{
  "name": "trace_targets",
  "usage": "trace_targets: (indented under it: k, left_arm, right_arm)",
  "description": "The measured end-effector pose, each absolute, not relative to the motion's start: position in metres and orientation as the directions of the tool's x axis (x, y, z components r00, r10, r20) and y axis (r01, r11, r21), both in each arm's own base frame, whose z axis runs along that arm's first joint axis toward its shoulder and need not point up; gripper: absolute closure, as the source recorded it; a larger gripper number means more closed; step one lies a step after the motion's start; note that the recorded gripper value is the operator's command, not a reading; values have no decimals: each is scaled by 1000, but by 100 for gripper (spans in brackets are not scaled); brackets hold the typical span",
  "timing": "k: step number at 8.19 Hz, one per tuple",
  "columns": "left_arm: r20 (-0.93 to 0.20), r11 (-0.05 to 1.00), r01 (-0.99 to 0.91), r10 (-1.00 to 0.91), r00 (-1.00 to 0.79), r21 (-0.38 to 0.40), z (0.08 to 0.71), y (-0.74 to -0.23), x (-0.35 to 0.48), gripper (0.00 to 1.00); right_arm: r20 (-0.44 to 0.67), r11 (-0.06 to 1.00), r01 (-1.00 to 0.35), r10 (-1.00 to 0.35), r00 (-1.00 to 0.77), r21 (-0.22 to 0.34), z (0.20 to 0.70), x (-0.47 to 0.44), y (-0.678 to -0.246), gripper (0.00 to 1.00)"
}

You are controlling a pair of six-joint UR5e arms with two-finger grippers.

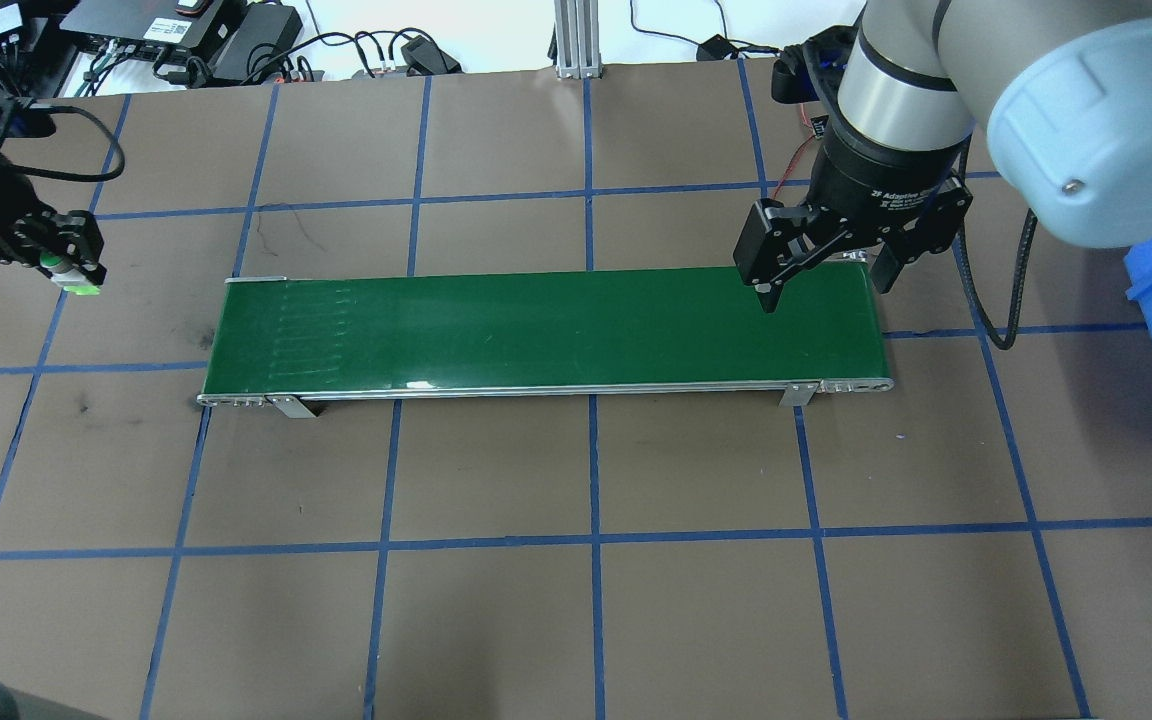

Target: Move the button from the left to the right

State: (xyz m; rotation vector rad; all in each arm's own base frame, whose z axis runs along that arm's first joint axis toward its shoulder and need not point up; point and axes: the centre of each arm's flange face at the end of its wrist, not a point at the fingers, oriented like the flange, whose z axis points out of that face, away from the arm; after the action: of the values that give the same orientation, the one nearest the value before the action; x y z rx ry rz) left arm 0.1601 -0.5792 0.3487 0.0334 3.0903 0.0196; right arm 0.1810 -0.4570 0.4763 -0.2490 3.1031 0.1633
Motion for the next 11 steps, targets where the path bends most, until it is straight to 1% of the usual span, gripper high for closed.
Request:
trace_targets:
  k: [2,4,5,9,11]
  left_arm:
    - [-44,998,70,70,-997,7,349,-593,90,100]
    - [-37,995,95,95,-995,5,344,-599,56,100]
    - [-30,995,96,96,-995,9,339,-600,50,100]
    - [1,994,68,68,-998,84,292,-582,40,100]
    - [2,994,61,61,-998,88,279,-578,39,100]
  right_arm:
    - [-32,982,-161,-158,-987,103,476,181,-457,0]
    - [-30,982,-161,-158,-987,103,476,181,-457,0]
    - [-31,982,-161,-158,-987,103,476,181,-457,0]
    - [-32,981,-161,-158,-987,106,475,181,-458,0]
    - [-32,981,-160,-158,-987,107,474,181,-458,0]
